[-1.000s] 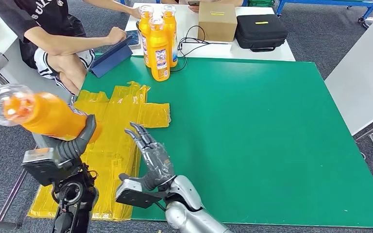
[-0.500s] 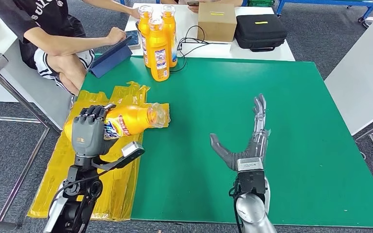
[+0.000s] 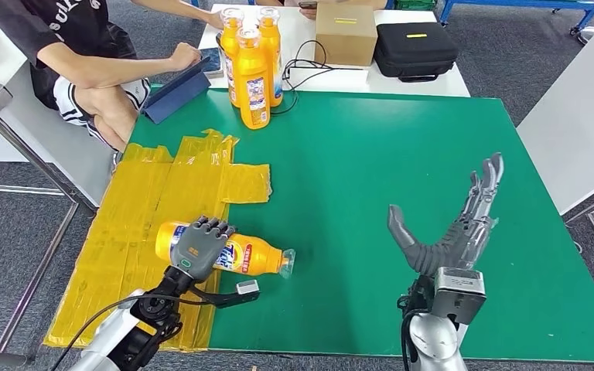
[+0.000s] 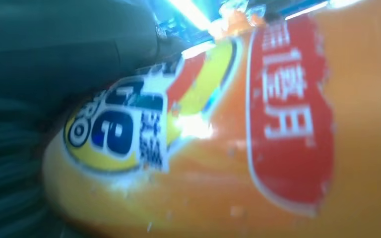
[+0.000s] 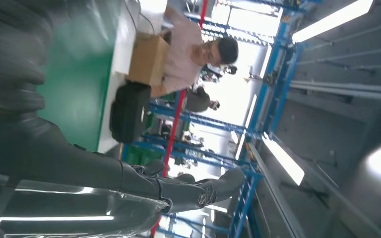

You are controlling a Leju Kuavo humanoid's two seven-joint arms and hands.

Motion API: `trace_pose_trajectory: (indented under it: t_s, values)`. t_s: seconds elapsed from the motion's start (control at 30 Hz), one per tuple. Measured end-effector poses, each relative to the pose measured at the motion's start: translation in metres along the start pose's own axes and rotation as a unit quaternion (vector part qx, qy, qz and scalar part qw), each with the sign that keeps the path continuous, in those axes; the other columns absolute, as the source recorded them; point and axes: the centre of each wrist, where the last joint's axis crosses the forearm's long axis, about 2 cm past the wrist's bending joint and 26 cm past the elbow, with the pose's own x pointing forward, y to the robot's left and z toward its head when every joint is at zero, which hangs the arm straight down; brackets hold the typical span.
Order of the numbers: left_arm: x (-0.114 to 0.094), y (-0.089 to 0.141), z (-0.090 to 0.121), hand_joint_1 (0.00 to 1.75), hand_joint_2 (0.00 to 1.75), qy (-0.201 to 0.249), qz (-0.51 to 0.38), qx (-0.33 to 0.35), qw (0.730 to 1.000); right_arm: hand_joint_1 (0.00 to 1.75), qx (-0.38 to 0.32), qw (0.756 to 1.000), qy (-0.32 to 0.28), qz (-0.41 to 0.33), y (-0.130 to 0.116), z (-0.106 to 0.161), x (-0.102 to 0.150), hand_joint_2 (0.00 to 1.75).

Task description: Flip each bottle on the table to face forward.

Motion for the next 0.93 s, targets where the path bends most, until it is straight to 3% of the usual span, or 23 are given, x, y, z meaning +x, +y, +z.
trace_pose_trajectory:
  t_s: [0.2,0.23,0.33,0.37,0.43,0.57,0.93]
  values:
    - [-0.008,0.012,-0.018,1.75,1.75,-0.021,-0.038,-0.061,0.997,0.00,-0.022,0.999,-0.033,0.022,-0.010,-0.019,0.015,1.75]
    - [-0.008,0.014,-0.021,1.64,1.75,-0.023,-0.049,-0.071,0.996,0.00,-0.023,0.999,-0.037,0.025,-0.011,-0.022,0.016,1.75]
    - [-0.009,0.018,-0.026,0.33,1.75,-0.033,-0.086,-0.092,0.991,0.00,-0.029,0.998,-0.045,0.028,-0.014,-0.030,0.019,1.75]
    - [-0.008,0.018,-0.027,0.00,1.75,-0.036,-0.095,-0.094,0.990,0.00,-0.031,0.998,-0.047,0.028,-0.013,-0.033,0.020,1.75]
    - [-0.006,0.019,-0.028,0.00,1.75,-0.033,-0.110,-0.087,0.990,0.00,-0.034,0.998,-0.051,0.028,-0.013,-0.038,0.021,1.75]
    - [-0.001,0.019,-0.029,0.00,0.00,-0.021,-0.125,-0.070,0.990,0.00,-0.034,0.998,-0.055,0.026,-0.010,-0.044,0.024,0.00]
    - [-0.003,0.028,-0.034,0.00,0.00,0.016,-0.089,0.002,0.996,0.00,-0.023,0.998,-0.048,0.025,-0.002,-0.042,0.023,0.00]
